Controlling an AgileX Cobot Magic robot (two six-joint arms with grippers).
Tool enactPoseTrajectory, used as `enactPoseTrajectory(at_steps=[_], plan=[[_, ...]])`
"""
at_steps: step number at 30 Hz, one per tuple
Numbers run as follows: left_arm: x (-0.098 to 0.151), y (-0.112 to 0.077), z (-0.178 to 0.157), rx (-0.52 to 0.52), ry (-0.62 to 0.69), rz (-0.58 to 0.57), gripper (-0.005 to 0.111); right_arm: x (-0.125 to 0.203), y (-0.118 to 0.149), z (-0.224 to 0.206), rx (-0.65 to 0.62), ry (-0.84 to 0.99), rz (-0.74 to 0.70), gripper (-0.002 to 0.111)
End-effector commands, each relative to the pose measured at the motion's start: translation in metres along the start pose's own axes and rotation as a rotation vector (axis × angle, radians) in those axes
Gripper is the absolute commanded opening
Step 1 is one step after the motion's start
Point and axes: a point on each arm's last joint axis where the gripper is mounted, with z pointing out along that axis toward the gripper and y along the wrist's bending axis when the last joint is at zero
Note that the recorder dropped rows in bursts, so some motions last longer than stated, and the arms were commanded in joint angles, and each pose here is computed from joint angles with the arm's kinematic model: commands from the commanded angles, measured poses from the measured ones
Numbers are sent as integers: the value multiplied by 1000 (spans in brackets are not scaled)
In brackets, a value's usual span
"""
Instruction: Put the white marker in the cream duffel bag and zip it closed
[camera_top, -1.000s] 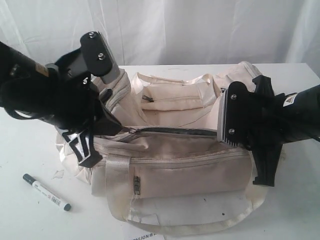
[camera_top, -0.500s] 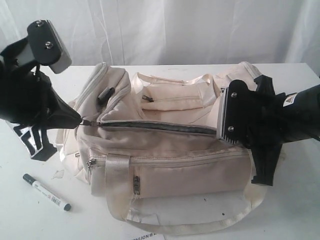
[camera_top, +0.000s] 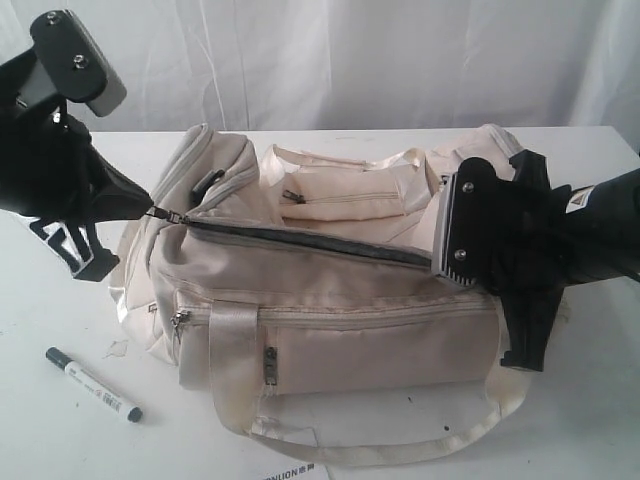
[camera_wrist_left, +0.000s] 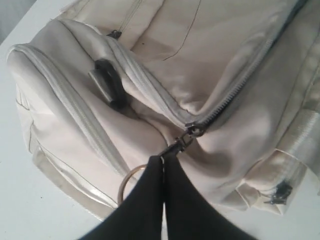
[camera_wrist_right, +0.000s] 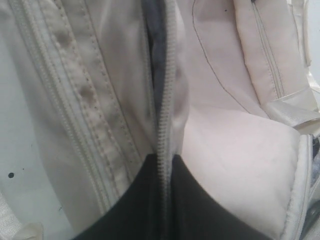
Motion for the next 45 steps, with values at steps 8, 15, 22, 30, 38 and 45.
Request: enactPoseTrajectory(at_steps=[8,15,22,30,38,45], plan=[[1,17,31,-98,-27,4,0,2,1,-1,4,12,-12,0],[-3,16,31,-90,-64,-34,0,-1,0,-2,10,-18,44,1],[-17,-16,48,17,-77,54,0,-3,2,-2,-6,-38,79,10],[-16,-17,53,27,-63,53,0,-25,-1,-31,14,-176,157,47],[-16,-17,53,29,-62,51,0,-54,9,-35,-31,-269,81,52],[-16,-17,53,32,-65,41,0,-66,15,-22,-65,-279,65,52]])
